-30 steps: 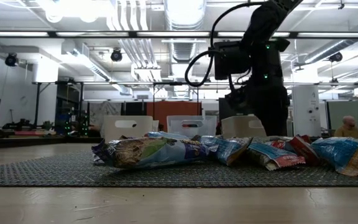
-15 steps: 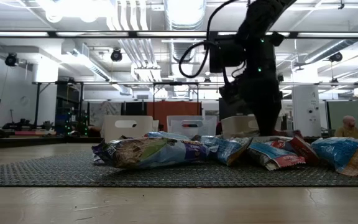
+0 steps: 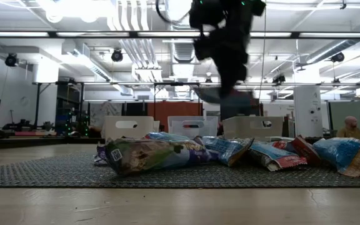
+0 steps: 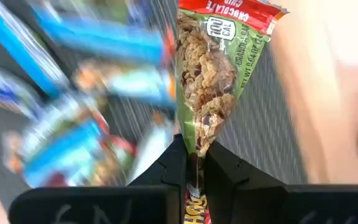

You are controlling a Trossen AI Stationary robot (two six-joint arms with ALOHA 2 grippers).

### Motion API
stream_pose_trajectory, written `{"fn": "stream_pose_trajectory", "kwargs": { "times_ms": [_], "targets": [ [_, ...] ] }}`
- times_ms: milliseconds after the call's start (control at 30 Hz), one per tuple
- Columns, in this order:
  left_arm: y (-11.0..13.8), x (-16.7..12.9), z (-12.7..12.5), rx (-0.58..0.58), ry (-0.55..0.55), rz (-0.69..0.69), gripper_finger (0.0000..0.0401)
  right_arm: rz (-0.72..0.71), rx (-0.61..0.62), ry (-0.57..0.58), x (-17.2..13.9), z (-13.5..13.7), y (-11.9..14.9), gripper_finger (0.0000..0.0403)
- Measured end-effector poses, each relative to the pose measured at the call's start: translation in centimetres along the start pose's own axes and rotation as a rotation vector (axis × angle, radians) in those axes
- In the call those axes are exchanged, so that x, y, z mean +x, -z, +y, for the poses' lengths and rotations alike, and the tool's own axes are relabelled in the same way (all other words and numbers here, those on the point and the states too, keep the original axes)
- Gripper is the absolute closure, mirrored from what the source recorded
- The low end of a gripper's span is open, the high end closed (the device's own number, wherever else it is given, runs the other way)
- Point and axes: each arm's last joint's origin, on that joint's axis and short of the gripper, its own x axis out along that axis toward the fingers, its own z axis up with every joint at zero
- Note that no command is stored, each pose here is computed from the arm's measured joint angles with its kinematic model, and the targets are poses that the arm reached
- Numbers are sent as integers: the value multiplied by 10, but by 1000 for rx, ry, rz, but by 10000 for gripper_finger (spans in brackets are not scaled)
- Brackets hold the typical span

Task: Pick and place Granola Bars by type
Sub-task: Put the red granola bar into the white bin

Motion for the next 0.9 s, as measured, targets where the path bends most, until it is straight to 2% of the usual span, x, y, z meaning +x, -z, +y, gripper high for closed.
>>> {"fn": "stream_pose_trajectory", "kwargs": {
  "times_ms": [267,533,900],
  "targets": [
    [0,0,0,16,0,1,401,-251,22,-53,-46,-12,-43,374],
    [0,0,0,17,0,1,401,-350,91,-52,-67,-40,-73,374],
    [0,0,0,17,0,1,401,-451,73,-73,-75,-48,-118,374]
  ]
}}
